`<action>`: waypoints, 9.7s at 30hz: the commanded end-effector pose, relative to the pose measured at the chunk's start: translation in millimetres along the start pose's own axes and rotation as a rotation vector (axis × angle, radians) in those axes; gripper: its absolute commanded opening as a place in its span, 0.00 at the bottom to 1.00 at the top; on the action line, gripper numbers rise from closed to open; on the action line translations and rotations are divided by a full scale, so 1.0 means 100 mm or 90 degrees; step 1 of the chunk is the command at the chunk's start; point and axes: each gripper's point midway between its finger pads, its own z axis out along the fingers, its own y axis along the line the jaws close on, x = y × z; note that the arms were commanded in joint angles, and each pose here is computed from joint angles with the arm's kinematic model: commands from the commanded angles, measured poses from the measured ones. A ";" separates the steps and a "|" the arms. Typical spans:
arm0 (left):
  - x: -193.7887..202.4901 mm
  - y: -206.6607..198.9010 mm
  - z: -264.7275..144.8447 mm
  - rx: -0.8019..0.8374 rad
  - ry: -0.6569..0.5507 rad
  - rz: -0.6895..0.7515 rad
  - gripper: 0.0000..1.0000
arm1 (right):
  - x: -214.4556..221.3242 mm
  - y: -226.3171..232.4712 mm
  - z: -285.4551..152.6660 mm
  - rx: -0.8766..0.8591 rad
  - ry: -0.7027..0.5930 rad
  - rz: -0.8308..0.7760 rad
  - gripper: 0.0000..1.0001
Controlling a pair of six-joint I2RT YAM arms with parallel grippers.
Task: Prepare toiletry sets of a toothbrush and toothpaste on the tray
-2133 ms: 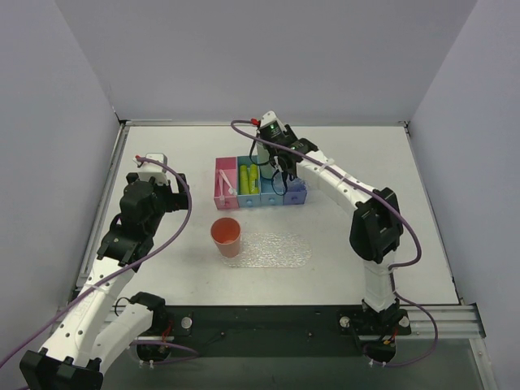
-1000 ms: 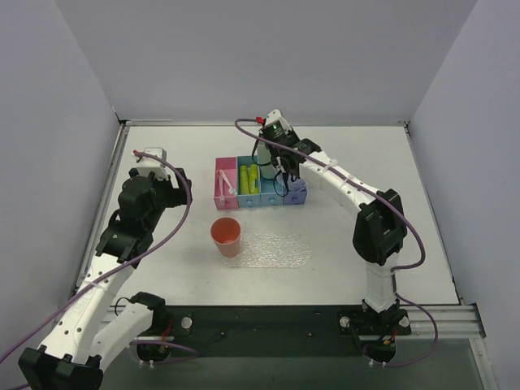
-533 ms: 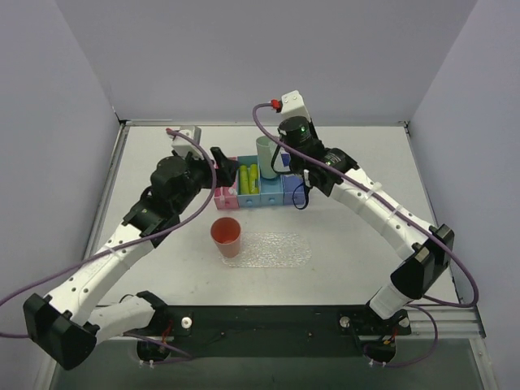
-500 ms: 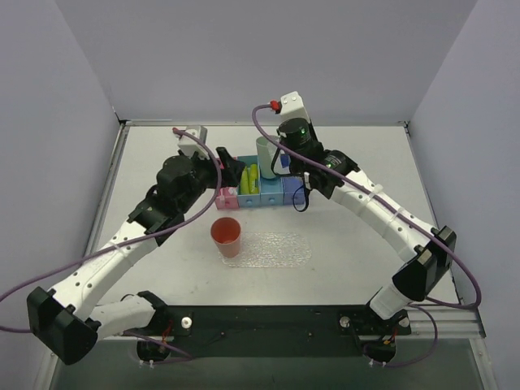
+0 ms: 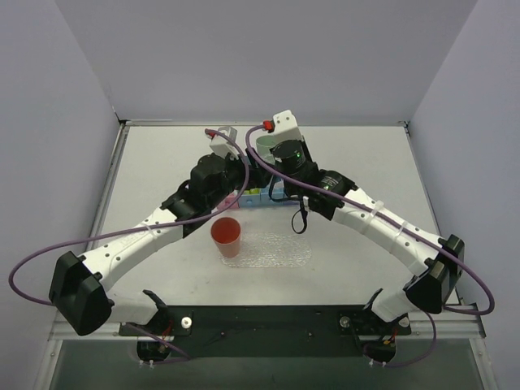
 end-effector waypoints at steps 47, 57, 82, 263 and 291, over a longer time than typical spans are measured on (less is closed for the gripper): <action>-0.48 -0.31 0.46 0.123 -0.022 0.113 0.00 | 0.02 -0.19 -1.11 -0.357 0.009 0.242 0.67; -0.08 -0.66 -0.05 0.334 0.049 0.375 0.00 | -0.20 -0.34 -1.19 -0.576 0.157 0.450 0.49; 0.27 -0.67 -0.39 0.354 0.000 0.475 0.00 | 0.85 0.16 -1.40 -0.559 0.440 0.491 0.34; -0.63 1.37 -0.57 -0.218 -0.024 0.208 0.82 | 2.08 1.81 -1.03 -0.177 0.506 0.267 0.32; -0.60 1.14 -0.54 -0.136 -0.014 0.234 0.78 | 1.10 0.93 -0.97 -0.244 0.315 0.294 0.32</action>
